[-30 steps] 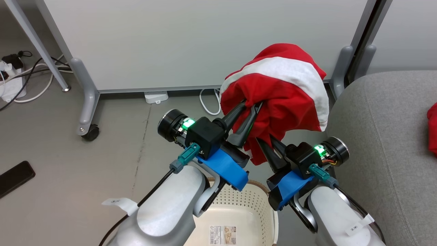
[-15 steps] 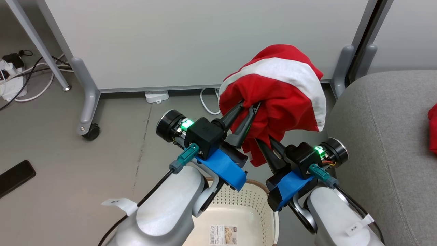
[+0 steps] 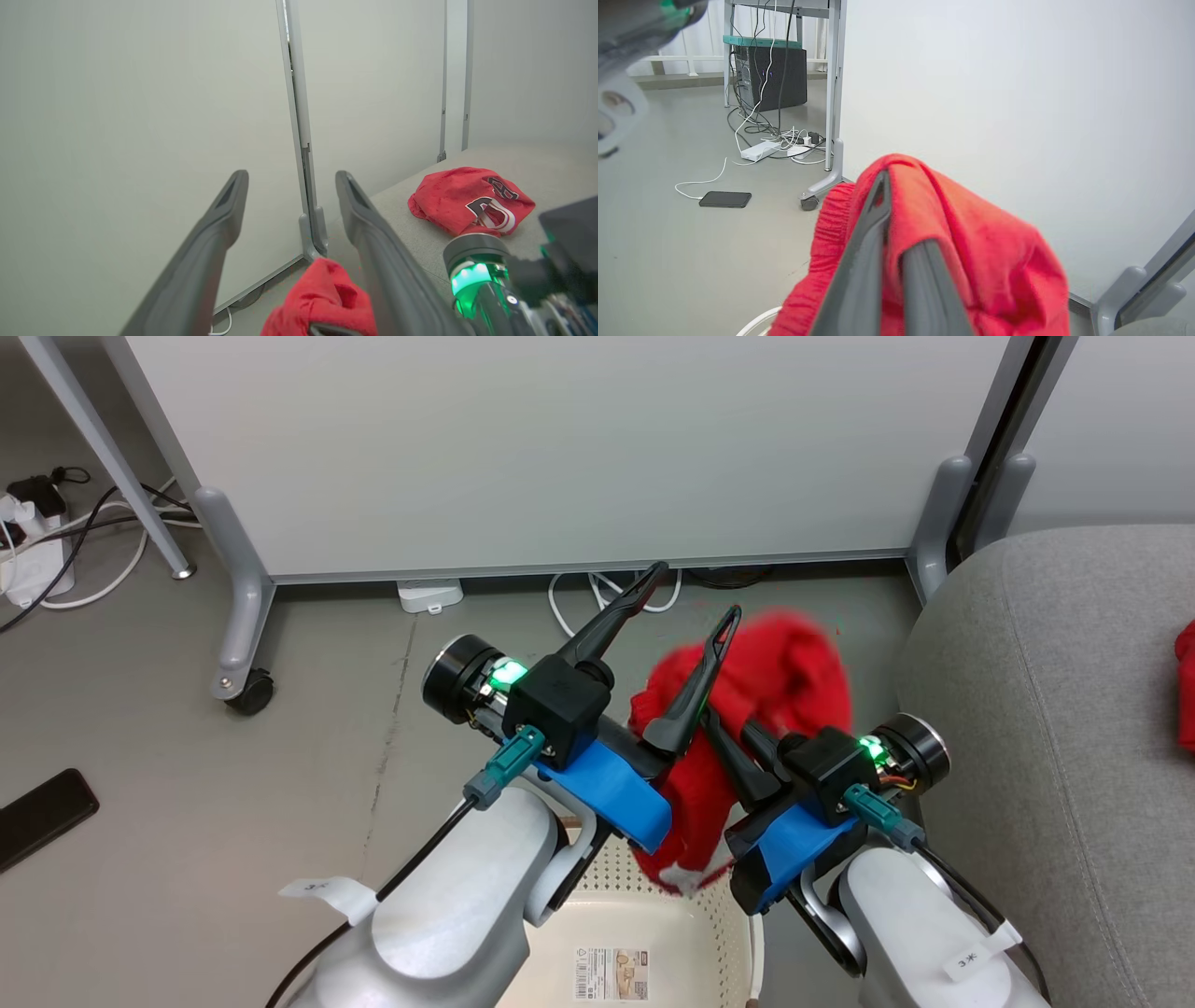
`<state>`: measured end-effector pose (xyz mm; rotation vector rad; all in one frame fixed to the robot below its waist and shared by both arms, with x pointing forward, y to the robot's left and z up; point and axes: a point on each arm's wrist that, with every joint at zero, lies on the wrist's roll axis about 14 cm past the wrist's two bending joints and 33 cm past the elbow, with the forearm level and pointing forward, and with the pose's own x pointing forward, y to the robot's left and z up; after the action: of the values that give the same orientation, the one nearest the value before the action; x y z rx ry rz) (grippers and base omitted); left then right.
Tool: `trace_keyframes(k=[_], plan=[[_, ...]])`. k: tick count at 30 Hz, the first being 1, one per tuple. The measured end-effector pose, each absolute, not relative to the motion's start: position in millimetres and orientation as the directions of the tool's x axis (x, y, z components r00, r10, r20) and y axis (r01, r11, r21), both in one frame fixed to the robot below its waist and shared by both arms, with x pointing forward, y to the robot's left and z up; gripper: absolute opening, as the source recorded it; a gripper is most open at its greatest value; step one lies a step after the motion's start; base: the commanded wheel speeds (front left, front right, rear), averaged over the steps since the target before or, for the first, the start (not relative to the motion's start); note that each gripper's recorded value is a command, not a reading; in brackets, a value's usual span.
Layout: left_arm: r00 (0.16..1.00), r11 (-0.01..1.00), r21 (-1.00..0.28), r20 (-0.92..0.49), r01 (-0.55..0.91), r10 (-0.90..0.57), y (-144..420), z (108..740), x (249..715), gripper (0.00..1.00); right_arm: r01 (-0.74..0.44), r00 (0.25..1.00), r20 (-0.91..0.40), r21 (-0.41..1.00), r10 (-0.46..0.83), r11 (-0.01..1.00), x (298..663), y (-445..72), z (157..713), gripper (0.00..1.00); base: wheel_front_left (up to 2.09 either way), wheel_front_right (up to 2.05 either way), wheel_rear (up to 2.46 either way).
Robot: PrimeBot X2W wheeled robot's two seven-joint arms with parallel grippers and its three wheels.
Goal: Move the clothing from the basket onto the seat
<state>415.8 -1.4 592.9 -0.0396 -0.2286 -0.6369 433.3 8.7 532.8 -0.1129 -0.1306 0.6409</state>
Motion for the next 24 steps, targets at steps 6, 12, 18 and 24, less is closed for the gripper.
trace_keyframes(k=[6,12,18,24], plan=[[0.782,0.808,0.04,0.225,0.588,-0.581,0,593,418,1.0,-0.581,0.8,0.085,-0.136,0.594,0.802,436,6,531,0.0,0.0,0.0,0.0],[0.781,0.805,0.037,0.222,0.591,-0.584,-1,590,420,1.0,-0.556,0.818,0.096,-0.124,0.568,0.822,441,-3,533,0.0,0.0,0.0,0.0],[0.779,0.802,0.036,0.215,0.597,-0.589,-5,586,423,1.0,-0.508,0.848,0.104,-0.121,0.52,0.853,447,-21,533,0.0,0.0,0.0,0.0],[0.767,0.787,0.035,0.201,0.616,-0.609,-15,578,429,1.0,-0.429,0.889,0.116,-0.129,0.444,0.894,455,-52,535,0.0,0.0,0.0,0.0]])
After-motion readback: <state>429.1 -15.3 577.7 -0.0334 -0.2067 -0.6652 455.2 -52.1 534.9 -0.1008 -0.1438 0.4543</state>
